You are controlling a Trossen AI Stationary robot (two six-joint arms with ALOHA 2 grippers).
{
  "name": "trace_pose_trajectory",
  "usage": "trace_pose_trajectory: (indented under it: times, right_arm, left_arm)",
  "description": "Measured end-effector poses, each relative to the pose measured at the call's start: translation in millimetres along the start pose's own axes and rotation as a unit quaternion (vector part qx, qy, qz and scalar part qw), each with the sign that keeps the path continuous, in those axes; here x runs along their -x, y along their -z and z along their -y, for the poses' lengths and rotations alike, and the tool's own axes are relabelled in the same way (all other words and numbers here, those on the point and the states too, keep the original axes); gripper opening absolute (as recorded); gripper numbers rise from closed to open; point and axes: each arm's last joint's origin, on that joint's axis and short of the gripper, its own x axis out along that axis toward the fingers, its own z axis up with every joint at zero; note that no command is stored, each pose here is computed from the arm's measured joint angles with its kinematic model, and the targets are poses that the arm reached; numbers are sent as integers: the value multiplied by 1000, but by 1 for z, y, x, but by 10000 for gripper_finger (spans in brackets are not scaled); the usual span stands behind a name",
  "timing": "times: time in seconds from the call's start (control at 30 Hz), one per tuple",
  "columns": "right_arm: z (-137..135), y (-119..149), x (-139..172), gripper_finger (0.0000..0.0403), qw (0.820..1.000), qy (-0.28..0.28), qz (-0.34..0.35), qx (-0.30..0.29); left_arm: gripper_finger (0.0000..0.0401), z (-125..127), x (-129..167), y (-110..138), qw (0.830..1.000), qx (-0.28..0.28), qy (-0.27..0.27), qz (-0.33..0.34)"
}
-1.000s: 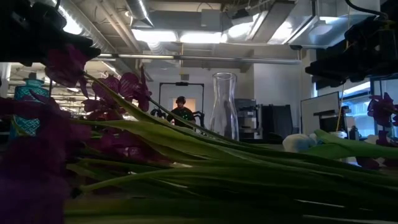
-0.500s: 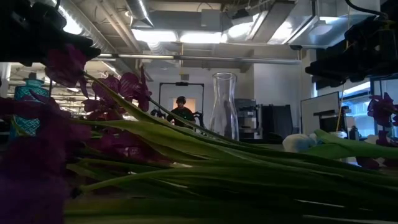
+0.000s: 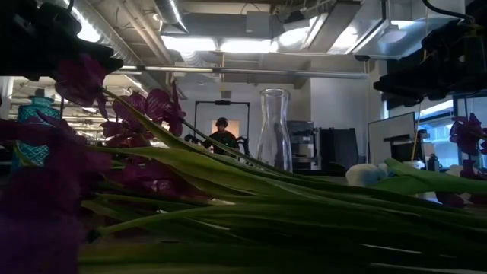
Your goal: Sort flowers into vase by color
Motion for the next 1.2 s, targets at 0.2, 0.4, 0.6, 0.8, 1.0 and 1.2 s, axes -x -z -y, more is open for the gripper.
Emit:
trace_pose_trajectory:
  times: [0.2, 0.4, 0.6, 0.8, 1.0, 1.2]
  right_arm:
    - [0, 0, 0, 134, 1000, 0, 0, 0]
    - [0, 0, 0, 134, 1000, 0, 0, 0]
    - [0, 0, 0, 134, 1000, 0, 0, 0]
    - [0, 0, 0, 134, 1000, 0, 0, 0]
    - [0, 0, 0, 134, 1000, 0, 1, 0]
    - [0, 0, 0, 134, 1000, 0, 1, 0]
  left_arm:
    - [128, 0, 0, 0, 1000, 0, 0, 0]
    - [128, 0, 0, 0, 1000, -1, 0, 1]
    - [128, 3, 2, -18, 992, 80, 29, 90]
    - [128, 5, 11, -49, 958, 129, 27, 255]
    - [128, 11, -3, -87, 974, 79, -28, 209]
    - [127, 3, -41, -90, 970, 57, -213, 105]
